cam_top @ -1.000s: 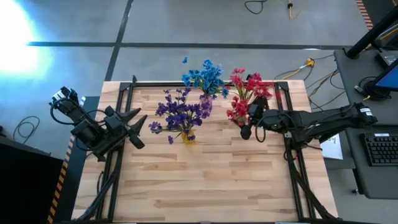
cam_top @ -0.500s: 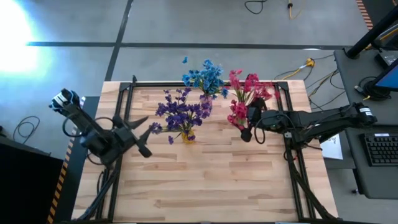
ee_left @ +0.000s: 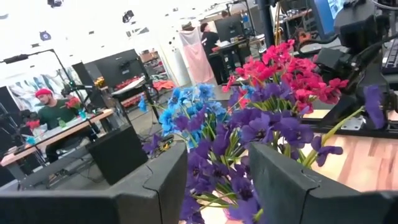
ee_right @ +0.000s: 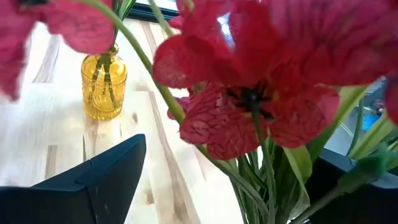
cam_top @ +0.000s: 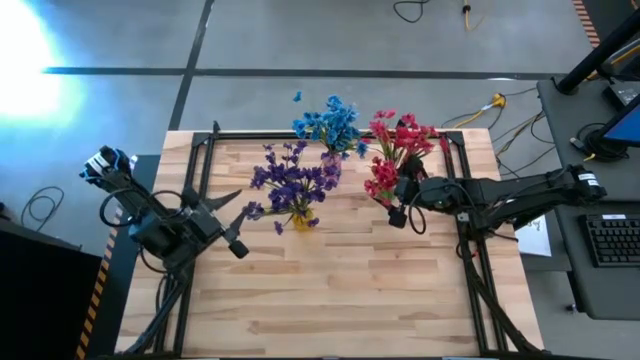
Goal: Sort flowers into vase by color
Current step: Put the pink flowers into the green vase
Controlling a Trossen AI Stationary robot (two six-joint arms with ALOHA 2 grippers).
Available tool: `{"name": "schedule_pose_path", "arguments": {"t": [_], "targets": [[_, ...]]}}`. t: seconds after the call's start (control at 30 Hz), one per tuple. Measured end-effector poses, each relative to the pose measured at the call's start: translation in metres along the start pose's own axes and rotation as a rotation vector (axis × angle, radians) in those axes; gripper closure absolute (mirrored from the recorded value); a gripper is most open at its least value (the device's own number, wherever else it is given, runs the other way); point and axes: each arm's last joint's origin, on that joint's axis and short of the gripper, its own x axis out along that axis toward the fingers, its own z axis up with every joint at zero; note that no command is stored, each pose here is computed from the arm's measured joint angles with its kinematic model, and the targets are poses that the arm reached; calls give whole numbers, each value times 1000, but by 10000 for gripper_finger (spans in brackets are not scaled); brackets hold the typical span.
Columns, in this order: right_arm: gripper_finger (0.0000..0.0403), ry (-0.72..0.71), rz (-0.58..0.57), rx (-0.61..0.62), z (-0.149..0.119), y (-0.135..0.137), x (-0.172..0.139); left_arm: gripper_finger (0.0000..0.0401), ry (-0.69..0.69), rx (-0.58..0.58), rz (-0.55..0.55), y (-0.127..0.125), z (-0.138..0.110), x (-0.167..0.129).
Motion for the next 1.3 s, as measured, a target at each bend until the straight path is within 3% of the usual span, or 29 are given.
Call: {"name": "schedule_pose_path", "arguments": {"t": [0.47, 0.63, 0.8, 1.0, 1.3], "targets": [[44, 11, -53, -149, 0, -2, 0, 244, -1, -5, 0, -2, -10, 0], [44, 9, -52, -107, 0, -2, 0, 244, -16, 11, -11, -8, -16, 0], [44, 12, -41, 15, -1, -1, 0, 244, -83, 30, -60, -22, -17, 0], [44, 13, -17, 75, -3, 0, 1, 246, -248, -51, -133, -25, 13, 9], [44, 15, -17, 39, -3, 0, 1, 246, -267, 20, -40, -1, 72, 16]]}}
